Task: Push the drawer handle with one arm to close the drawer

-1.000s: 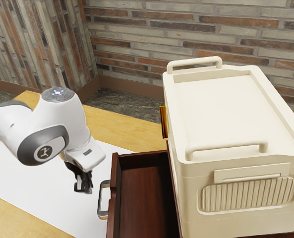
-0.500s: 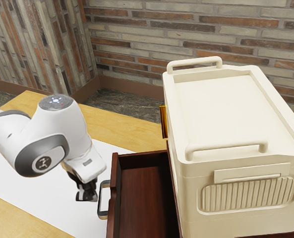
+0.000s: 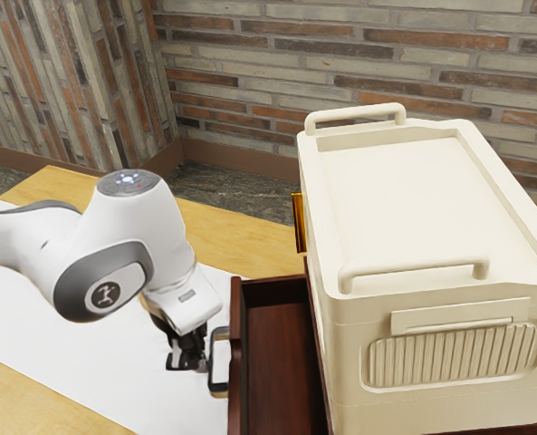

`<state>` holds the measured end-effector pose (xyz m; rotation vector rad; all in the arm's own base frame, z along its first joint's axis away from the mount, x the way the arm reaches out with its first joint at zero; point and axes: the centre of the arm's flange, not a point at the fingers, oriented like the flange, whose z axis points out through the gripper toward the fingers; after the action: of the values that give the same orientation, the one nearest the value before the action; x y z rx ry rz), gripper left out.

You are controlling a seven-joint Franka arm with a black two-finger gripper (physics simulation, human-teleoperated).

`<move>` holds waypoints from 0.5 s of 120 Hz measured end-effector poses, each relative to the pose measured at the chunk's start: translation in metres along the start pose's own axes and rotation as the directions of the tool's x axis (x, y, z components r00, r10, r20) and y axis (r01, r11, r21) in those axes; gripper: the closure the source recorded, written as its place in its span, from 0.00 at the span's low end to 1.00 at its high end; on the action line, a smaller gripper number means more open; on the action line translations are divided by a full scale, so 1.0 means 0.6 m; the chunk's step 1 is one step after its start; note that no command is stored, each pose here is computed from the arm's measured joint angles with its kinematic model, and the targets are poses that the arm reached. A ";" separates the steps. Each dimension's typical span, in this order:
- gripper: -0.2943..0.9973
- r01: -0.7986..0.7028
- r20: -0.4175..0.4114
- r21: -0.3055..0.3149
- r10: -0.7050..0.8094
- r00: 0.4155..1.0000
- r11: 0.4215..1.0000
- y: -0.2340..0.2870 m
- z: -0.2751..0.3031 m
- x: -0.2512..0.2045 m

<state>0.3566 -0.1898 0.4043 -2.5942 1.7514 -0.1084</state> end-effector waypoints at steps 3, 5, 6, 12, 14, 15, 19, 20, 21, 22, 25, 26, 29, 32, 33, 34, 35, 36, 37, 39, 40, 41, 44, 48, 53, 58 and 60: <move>0.83 -0.003 -0.003 -0.002 0.003 1.000 1.000 0.000 0.000 0.005; 0.83 -0.004 -0.005 -0.003 0.004 1.000 1.000 -0.001 -0.001 0.008; 0.83 -0.004 -0.006 -0.004 0.004 1.000 1.000 -0.001 -0.001 0.009; 0.83 -0.007 -0.011 -0.007 0.007 1.000 1.000 -0.001 -0.001 0.015; 0.83 -0.008 -0.013 -0.008 0.008 1.000 1.000 -0.001 -0.001 0.017; 0.84 -0.010 -0.013 -0.008 0.009 1.000 1.000 -0.001 -0.001 0.019; 0.84 -0.014 -0.016 -0.011 0.014 1.000 1.000 0.000 -0.001 0.025; 0.84 -0.016 -0.017 -0.011 0.016 1.000 1.000 0.001 -0.001 0.027; 0.84 -0.017 -0.017 -0.012 0.017 1.000 1.000 0.001 -0.001 0.028; 0.84 -0.018 -0.018 -0.012 0.018 1.000 1.000 0.001 -0.001 0.030; 0.84 -0.020 -0.020 -0.013 0.020 1.000 1.000 0.001 0.000 0.034; 0.84 -0.021 -0.020 -0.014 0.021 1.000 1.000 0.001 0.000 0.035; 0.84 -0.023 -0.023 -0.014 0.023 0.999 1.000 0.001 0.000 0.038; 0.84 -0.025 -0.024 -0.016 0.025 0.999 1.000 0.000 0.000 0.042; 0.84 -0.026 -0.025 -0.017 0.025 0.999 1.000 0.000 0.000 0.043; 0.84 -0.026 -0.026 -0.017 0.026 0.999 1.000 -0.001 0.000 0.044; 0.84 -0.027 -0.026 -0.019 0.026 0.999 0.999 -0.001 0.001 0.046; 0.84 -0.027 -0.027 -0.020 0.027 0.999 0.999 -0.002 0.001 0.047; 0.84 -0.028 -0.028 -0.020 0.027 0.999 0.999 -0.003 0.001 0.048; 0.84 -0.029 -0.029 -0.022 0.028 0.999 0.999 -0.004 0.002 0.050; 0.84 -0.029 -0.030 -0.023 0.028 0.999 0.999 -0.005 0.002 0.051; 0.84 -0.029 -0.031 -0.023 0.029 0.999 0.999 -0.006 0.002 0.052; 0.84 -0.031 -0.034 -0.024 0.030 0.999 0.999 -0.008 0.001 0.056; 0.84 -0.033 -0.036 -0.024 0.032 0.999 0.999 -0.010 0.001 0.060; 0.84 -0.035 -0.038 -0.027 0.034 0.999 0.999 -0.012 0.003 0.063; 0.84 -0.040 -0.041 -0.027 0.039 0.998 0.999 -0.012 0.004 0.068; 0.84 -0.043 -0.042 -0.028 0.042 0.998 0.999 -0.012 0.005 0.071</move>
<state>0.3794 -0.2267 0.4040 -2.5912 1.8337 -0.1394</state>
